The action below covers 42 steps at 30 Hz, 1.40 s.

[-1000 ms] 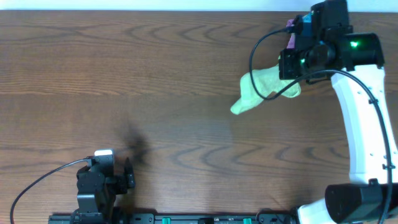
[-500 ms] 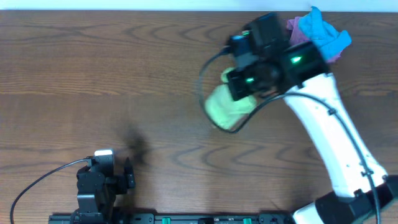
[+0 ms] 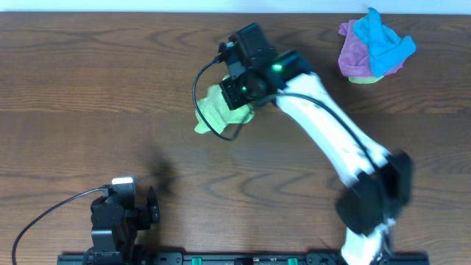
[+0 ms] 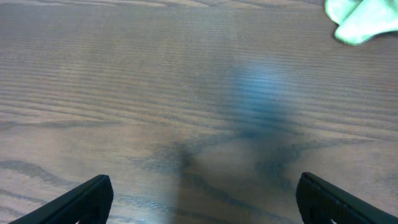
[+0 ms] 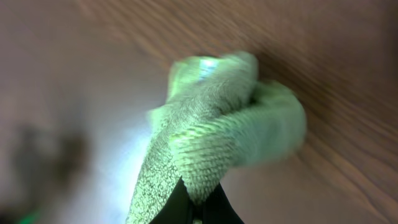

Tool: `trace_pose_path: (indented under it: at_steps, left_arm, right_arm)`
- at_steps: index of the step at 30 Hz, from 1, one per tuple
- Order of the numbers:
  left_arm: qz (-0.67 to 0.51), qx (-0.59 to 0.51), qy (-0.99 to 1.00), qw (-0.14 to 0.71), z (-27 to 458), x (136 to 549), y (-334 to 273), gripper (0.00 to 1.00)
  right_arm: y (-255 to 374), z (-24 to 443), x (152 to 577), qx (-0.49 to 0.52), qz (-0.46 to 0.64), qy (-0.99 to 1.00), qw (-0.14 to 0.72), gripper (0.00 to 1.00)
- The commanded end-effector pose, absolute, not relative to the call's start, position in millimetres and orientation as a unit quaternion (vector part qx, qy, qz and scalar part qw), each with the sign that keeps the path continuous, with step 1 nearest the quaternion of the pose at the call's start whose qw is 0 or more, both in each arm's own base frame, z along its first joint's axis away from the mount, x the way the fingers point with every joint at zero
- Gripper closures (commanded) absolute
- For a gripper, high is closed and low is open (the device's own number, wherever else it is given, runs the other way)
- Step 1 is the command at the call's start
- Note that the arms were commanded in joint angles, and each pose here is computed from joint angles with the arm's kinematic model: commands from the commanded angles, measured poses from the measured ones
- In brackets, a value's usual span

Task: Fold the cloth
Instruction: 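Carry the green cloth left and lay it on the table center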

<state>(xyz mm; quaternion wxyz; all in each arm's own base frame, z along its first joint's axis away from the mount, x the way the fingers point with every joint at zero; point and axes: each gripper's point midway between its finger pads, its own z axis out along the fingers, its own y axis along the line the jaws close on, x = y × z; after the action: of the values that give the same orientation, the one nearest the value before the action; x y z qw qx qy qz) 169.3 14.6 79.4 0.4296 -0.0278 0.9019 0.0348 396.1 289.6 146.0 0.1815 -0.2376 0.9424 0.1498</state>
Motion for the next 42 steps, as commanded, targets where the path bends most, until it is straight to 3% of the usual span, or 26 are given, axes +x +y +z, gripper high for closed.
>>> trace_pose_path:
  at_steps: [1, 6, 7, 8, 11, 13, 15, 25, 30, 42]
  left_arm:
    - [0.055, -0.025, 0.916, 0.397, 62.8, 158.8, 20.5, 0.05]
    - [0.055, -0.025, 0.916, 0.397, 62.8, 158.8, 20.5, 0.04]
    - [0.055, -0.025, 0.916, 0.397, 62.8, 158.8, 20.5, 0.05]
    - [0.055, -0.025, 0.916, 0.397, 62.8, 158.8, 20.5, 0.05]
    - [0.055, -0.025, 0.916, 0.397, 62.8, 158.8, 20.5, 0.05]
    - [0.055, -0.025, 0.916, 0.397, 62.8, 158.8, 20.5, 0.05]
    - [0.055, -0.025, 0.916, 0.397, 62.7, 158.9, 20.4, 0.04]
    - [0.000, -0.006, 0.909, 0.417, 69.7, 166.8, 0.5, 0.05]
    - [-0.020, -0.015, 0.895, 0.446, 82.1, 176.7, -4.1, 0.05]
    - [-0.023, -0.014, 0.895, 0.445, 81.9, 176.5, -5.3, 0.05]
  right_arm:
    - [252.1, 98.5, 427.9, -0.197, 0.065, 0.963, 0.170, 0.98]
    - [173.6, 83.8, 475.7, -0.085, -0.041, 0.974, 0.204, 0.89]
    - [157.3, 86.5, 483.6, -0.058, -0.042, 0.975, 0.210, 0.75]
    - [146.2, 87.6, 487.8, -0.042, -0.042, 0.976, 0.212, 0.67]
    - [116.3, 86.1, 491.6, -0.003, -0.048, 0.978, 0.202, 0.57]
    - [105.4, 85.5, 489.0, 0.006, -0.051, 0.980, 0.192, 0.41]
    - [102.8, 90.0, 487.6, 0.007, -0.048, 0.980, 0.192, 0.37]
    - [188.1, 147.8, 440.2, -0.144, 0.115, 0.966, 0.181, 0.34]
    - [228.9, 133.7, 400.9, -0.220, 0.111, 0.960, 0.133, 0.36]
    - [278.3, 76.1, 377.5, -0.284, 0.069, 0.952, 0.092, 0.33]
